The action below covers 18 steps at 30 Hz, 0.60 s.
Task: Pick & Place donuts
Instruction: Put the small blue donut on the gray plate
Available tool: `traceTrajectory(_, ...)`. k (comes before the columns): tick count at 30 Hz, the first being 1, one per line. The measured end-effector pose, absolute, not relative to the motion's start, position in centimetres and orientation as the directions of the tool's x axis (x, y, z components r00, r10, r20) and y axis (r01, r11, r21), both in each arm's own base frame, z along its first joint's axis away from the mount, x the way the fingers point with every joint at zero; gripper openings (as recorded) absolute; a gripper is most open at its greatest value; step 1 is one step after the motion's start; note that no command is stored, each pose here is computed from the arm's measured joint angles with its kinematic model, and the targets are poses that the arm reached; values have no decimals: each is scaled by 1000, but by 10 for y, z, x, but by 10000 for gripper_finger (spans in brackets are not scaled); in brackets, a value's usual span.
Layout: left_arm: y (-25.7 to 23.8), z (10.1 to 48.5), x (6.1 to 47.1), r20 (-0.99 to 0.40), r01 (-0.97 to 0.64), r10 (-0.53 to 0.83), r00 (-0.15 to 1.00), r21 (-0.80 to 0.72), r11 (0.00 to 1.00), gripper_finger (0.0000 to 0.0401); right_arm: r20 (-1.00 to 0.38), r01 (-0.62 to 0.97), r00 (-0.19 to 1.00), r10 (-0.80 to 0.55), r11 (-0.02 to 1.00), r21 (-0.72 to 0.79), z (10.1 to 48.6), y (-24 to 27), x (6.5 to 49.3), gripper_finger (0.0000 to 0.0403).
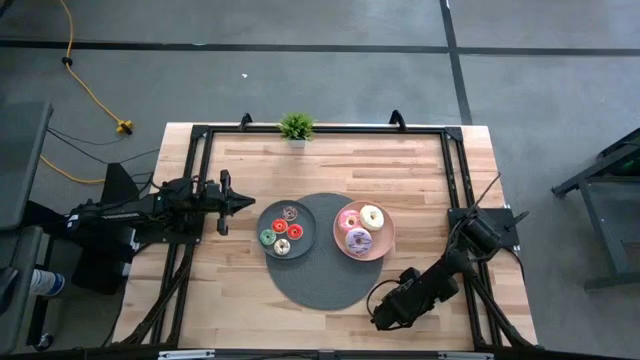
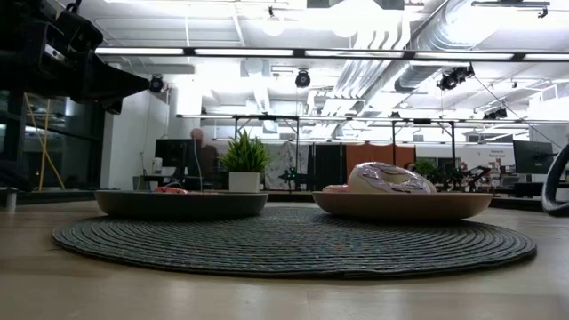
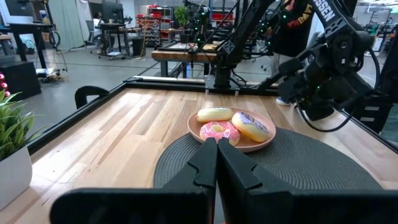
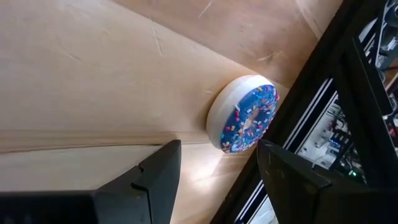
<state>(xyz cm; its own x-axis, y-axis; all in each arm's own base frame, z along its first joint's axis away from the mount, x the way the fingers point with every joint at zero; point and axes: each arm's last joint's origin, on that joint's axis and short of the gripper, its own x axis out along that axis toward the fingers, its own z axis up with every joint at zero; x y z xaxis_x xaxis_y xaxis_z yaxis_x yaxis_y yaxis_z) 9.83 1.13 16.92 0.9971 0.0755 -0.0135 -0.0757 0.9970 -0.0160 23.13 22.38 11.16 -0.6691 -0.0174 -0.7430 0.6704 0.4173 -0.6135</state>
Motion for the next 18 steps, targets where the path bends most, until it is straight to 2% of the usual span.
traceTrajectory(5, 11, 169, 98, -13, -76, 75, 997, -16, 997, 2, -726, 657, -687, -9, 418, -627, 107, 221, 234, 204)
traceTrajectory(18, 11, 169, 98, -13, -76, 75, 997, -16, 997, 2, -707, 636, -700, -101, 363, -681, 107, 216, 230, 204)
